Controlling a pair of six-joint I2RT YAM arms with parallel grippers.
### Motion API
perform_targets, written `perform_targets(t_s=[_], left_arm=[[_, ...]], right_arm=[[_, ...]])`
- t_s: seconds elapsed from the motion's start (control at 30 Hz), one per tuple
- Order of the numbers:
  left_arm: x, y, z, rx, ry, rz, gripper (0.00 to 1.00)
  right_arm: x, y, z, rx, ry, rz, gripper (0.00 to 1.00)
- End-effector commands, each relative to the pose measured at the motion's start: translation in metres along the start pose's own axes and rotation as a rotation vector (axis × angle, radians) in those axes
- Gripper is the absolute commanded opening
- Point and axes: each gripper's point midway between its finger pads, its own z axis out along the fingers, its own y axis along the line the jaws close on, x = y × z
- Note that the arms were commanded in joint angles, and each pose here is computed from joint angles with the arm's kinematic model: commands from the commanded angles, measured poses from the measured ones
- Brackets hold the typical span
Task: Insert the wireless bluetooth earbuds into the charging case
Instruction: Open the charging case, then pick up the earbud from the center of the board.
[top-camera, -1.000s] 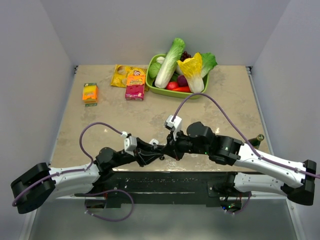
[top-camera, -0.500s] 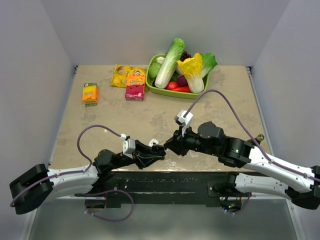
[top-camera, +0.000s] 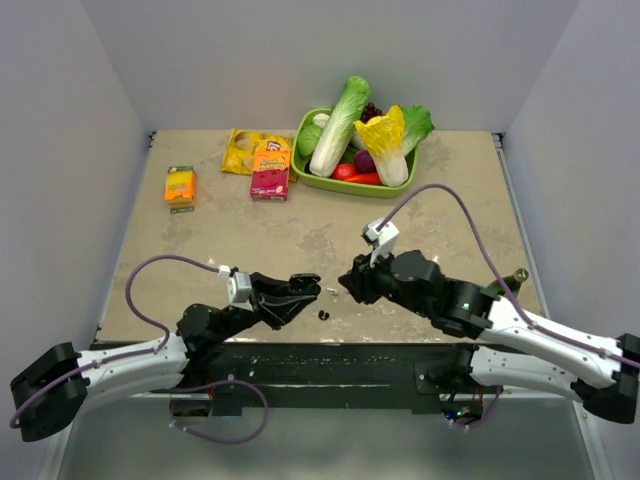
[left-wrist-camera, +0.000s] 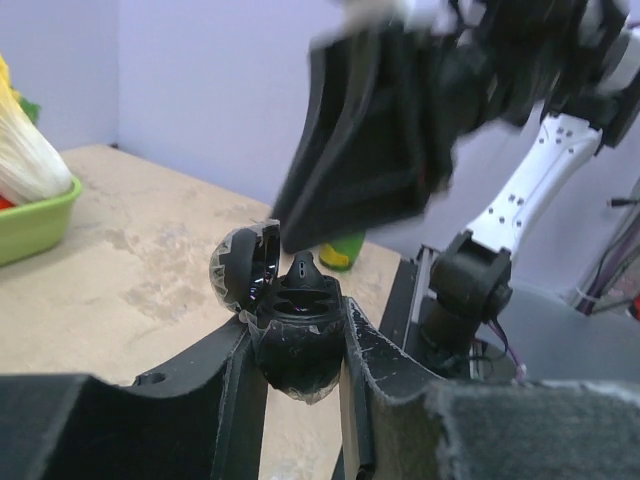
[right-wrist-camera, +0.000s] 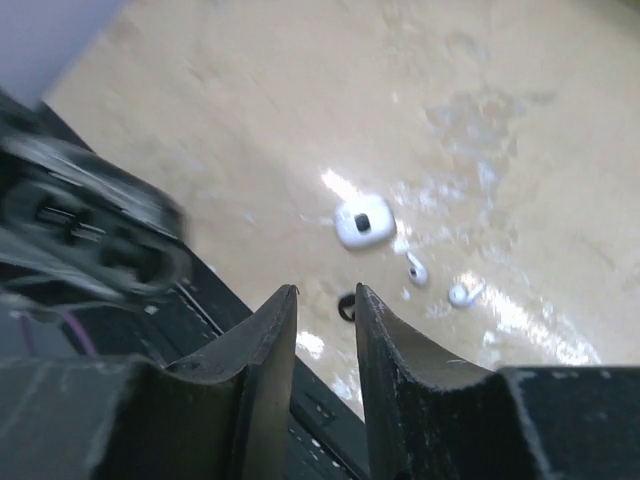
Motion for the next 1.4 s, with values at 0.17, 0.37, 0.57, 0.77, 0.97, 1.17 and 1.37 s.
perform_targets(t_s=[0.17, 0.37, 0.57, 0.77, 0.97, 1.17, 1.37], left_arm=[[0.001, 0.021, -0.032, -0.134, -0.072, -0.006, 0.0], [0.002, 0.02, -0.038, -0.13, -0.08, -0.001, 0.0], [0.005, 0.02, -0.039, -0.126, -0.067, 0.0, 0.0], [0.008, 0.021, -0.04, -0.129, -0.053, 0.006, 0.0], [0.012, 0.021, -0.04, -0.126, -0.035, 0.014, 0.0], [0.013, 0.02, -0.039, -0.122, -0.028, 0.017, 0.0], [0.014, 0.021, -0.04, -0.124, -0.021, 0.019, 0.0]], right_arm=[[0.101, 0.0, 0.053, -0.064, 0.211, 0.021, 0.31], [0.13, 0.01, 0.077, -0.135, 0.286, -0.031, 0.34], [0.158, -0.002, 0.096, -0.066, 0.366, -0.022, 0.26], [0.174, -0.019, 0.097, 0.031, 0.387, 0.036, 0.07], [0.19, -0.027, 0.103, 0.073, 0.431, 0.035, 0.03], [0.2, -0.035, 0.105, 0.117, 0.461, 0.03, 0.01], [0.203, -0.044, 0.109, 0.154, 0.457, 0.013, 0.04]])
